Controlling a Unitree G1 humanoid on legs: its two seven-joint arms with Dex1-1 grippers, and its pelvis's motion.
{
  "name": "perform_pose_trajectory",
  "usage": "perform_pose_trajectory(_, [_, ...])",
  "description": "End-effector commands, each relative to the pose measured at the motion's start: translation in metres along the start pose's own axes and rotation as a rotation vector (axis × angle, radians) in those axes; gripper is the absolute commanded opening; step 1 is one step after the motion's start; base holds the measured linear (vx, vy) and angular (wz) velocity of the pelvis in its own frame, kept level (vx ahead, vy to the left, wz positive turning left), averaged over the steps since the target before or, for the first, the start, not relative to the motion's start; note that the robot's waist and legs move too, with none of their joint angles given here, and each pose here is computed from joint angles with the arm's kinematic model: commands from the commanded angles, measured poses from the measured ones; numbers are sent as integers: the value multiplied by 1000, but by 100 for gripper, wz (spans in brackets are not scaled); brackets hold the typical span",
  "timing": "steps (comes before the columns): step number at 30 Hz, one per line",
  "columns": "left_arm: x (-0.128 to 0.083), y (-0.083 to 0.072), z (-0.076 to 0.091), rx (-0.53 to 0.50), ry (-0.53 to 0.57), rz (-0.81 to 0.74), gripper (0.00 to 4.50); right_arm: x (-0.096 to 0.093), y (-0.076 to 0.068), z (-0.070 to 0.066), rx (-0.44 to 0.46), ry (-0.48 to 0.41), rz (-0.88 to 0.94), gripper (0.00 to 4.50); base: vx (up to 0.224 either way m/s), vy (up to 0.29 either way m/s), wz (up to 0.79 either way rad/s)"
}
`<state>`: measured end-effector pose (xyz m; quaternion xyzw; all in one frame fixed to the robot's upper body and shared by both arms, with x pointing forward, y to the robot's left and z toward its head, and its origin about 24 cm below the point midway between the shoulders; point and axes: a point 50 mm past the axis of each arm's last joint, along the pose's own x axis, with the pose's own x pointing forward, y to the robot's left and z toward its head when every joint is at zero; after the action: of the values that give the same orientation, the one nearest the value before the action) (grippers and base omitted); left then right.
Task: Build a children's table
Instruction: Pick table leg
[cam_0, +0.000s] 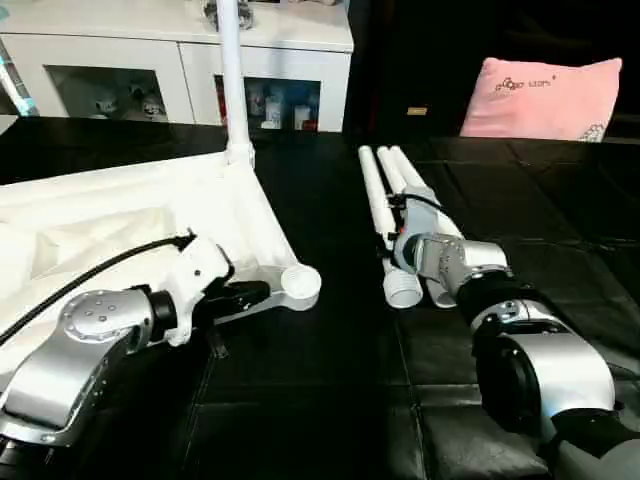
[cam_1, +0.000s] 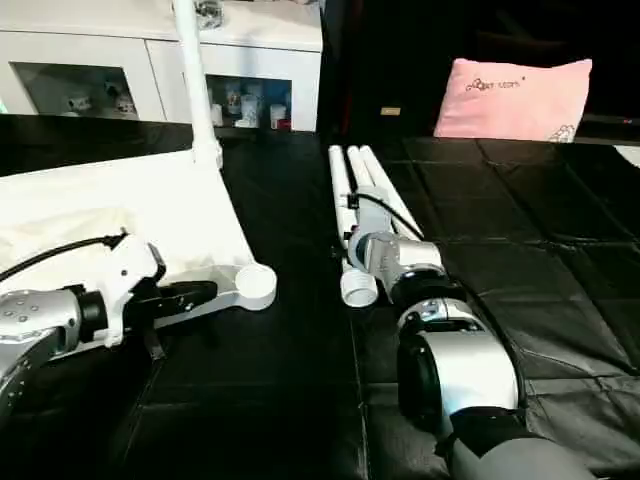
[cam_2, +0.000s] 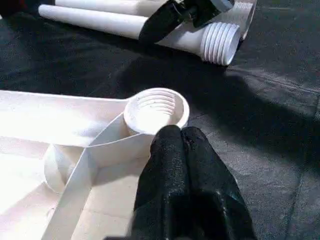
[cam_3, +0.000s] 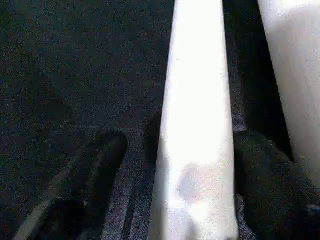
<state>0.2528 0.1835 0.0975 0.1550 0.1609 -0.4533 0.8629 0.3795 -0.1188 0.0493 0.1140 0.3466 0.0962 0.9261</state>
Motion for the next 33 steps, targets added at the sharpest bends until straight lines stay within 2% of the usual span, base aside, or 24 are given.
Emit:
perform_pose_trajectory(1, [2, 1, 2, 14, 5, -9, 0, 2, -4, -15, 37, 73, -4, 323, 0, 0, 0])
perform_pose_trajectory(3, [3, 1, 2, 15, 5, -9, 0, 2, -4, -16, 51, 76, -3, 294, 0, 0, 0])
perform_pose_trajectory(6, [3, 1, 2, 15, 4, -8, 0, 2, -4, -16, 62, 77, -4, 286, 0, 0, 0])
perform_pose_trajectory(13, [4, 3, 3, 16, -3, -6, 0, 2, -4, -14, 93, 50, 2, 212, 0, 0, 0])
perform_pose_trajectory(18, [5, 4, 5, 12, -14, -5, 0, 2, -2, -8, 101, 20, 13, 184, 0, 0, 0])
perform_pose_trajectory(23, [5, 6, 6, 4, -35, 5, 0, 0, -5, -2, 106, -23, 26, 182, 0, 0, 0])
perform_pose_trajectory(25, [6, 8, 8, -10, -60, 16, 0, -1, -6, 2, 124, -51, 36, 182, 0, 0, 0])
perform_pose_trajectory(26, [7, 10, 12, -18, -89, 30, 0, -3, -7, 7, 127, -97, 49, 182, 0, 0, 0])
perform_pose_trajectory(29, [12, 24, 25, -34, -168, 142, 0, -11, -6, 26, 89, -313, 130, 182, 0, 0, 0])
perform_pose_trajectory(30, [13, 29, 27, -33, -174, 181, 0, -14, -4, 29, 69, -353, 150, 182, 0, 0, 0])
perform_pose_trajectory(31, [16, 36, 32, -44, -197, 242, 0, -16, -1, 29, 95, -358, 197, 182, 0, 0, 0])
perform_pose_trajectory(32, [21, 45, 39, -76, -229, 307, 0, -20, 3, 30, 158, -370, 280, 182, 0, 0, 0])
perform_pose_trajectory(33, [23, 48, 42, -89, -239, 323, 0, -22, 5, 31, 180, -380, 314, 182, 0, 0, 0])
